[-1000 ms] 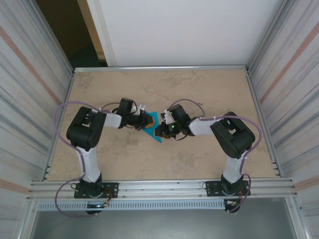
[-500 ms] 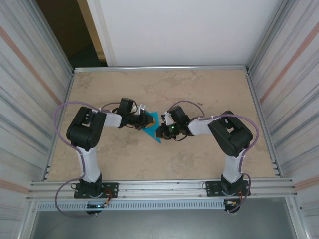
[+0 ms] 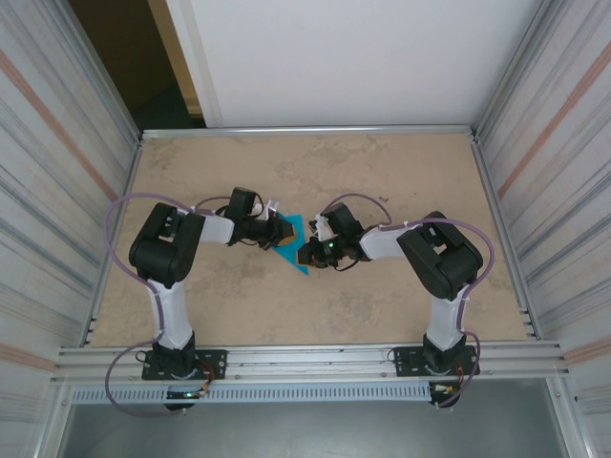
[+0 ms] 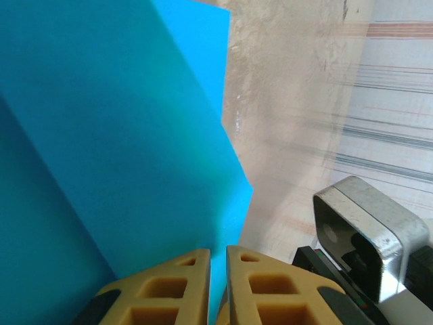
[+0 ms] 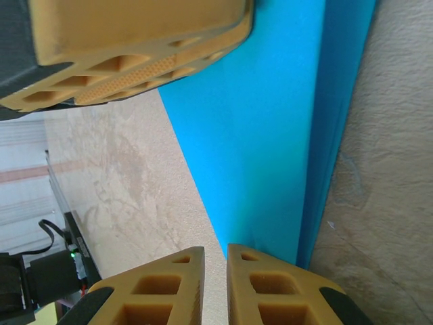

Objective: Fold a paper plane with a square sheet of paper (pick it up from the middle)
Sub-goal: Fourth fold the wing at the center of the table.

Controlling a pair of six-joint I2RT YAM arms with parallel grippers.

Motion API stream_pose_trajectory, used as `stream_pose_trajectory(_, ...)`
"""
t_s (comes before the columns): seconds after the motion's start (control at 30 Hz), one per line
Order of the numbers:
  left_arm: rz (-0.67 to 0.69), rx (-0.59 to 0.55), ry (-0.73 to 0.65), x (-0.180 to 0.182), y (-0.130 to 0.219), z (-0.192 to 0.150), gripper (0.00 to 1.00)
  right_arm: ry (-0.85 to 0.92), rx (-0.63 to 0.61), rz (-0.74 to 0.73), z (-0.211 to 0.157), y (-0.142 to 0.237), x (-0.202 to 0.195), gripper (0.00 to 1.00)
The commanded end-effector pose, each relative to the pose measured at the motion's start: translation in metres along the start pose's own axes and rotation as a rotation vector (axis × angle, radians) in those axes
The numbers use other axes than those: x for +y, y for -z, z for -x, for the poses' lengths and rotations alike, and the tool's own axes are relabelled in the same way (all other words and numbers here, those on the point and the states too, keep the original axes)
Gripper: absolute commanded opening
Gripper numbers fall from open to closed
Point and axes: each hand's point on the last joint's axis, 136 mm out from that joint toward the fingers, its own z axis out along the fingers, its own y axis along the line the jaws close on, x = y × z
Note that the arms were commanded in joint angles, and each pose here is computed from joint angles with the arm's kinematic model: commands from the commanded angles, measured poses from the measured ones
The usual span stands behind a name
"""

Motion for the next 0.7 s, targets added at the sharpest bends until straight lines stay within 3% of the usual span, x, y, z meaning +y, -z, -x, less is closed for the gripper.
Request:
stream_pose_trajectory(0.0,0.019,0.013,-0.011,0.003,-0.005,-0.001,0.14,0.010,0.000,-0.028,0.001,-0.002,-0.007,0.15)
stream_pose_trajectory(0.5,0.031,0.018,-0.002,0.008,-0.006,-0.002,0.14,0.001,0.018,-0.020,-0.001,-0.003,-0.007,0.16)
stream_pose_trajectory(0.67,0.028,0.018,-0.004,0.006,-0.006,-0.002,0.14,0.028,-0.068,0.017,0.013,0.023,0.016,0.22)
